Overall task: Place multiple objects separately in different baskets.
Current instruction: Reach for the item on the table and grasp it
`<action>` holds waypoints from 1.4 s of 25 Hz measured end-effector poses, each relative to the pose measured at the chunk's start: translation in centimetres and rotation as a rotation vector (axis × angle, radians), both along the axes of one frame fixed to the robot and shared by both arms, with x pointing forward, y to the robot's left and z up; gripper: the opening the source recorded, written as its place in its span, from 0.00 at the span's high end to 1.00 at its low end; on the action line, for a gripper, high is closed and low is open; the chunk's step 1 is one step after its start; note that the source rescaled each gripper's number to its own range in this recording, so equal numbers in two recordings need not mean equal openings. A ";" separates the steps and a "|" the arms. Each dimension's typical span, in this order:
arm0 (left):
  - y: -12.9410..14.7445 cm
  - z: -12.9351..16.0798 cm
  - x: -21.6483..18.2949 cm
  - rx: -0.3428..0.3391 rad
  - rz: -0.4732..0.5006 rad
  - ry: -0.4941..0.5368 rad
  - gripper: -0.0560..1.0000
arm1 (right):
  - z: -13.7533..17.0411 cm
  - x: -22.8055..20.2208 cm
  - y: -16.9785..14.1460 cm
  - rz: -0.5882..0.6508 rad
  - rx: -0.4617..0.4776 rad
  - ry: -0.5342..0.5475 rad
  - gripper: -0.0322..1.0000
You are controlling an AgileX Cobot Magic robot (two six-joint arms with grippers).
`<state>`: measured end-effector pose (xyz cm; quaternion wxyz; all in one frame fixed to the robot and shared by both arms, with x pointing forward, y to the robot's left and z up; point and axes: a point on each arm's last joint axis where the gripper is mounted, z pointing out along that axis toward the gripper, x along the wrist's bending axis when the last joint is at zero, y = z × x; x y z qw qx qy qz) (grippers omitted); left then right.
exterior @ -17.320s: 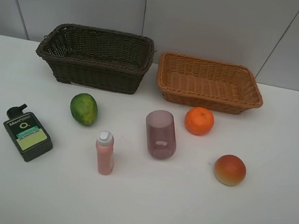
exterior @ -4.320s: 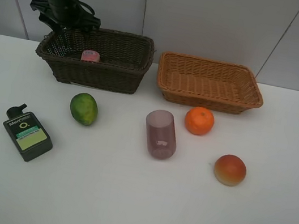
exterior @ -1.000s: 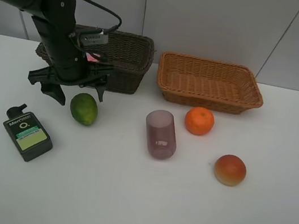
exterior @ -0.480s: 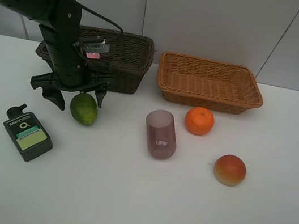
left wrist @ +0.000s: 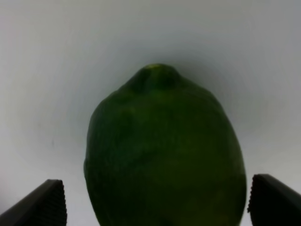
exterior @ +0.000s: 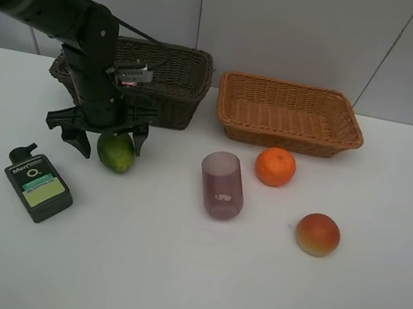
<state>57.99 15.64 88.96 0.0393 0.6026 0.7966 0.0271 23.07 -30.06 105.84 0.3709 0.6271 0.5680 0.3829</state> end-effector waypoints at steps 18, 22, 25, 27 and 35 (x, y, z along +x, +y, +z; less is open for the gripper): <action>-0.2 -0.9 1.1 0.022 0.000 -0.028 0.00 | 0.0 0.0 0.0 0.000 0.000 0.000 0.06; -0.2 -0.8 1.2 0.019 0.003 -0.033 0.00 | 0.0 0.0 0.0 0.000 0.000 0.000 0.06; -0.2 -0.8 1.2 0.019 0.003 -0.033 0.00 | 0.0 0.0 0.0 0.000 0.000 0.000 0.06; -0.2 -0.8 1.2 0.019 0.003 -0.033 0.00 | 0.0 0.0 0.0 0.000 0.000 0.000 0.06; -0.2 -0.8 1.2 0.019 0.004 -0.033 0.00 | 0.0 0.0 0.0 0.000 0.000 0.000 0.06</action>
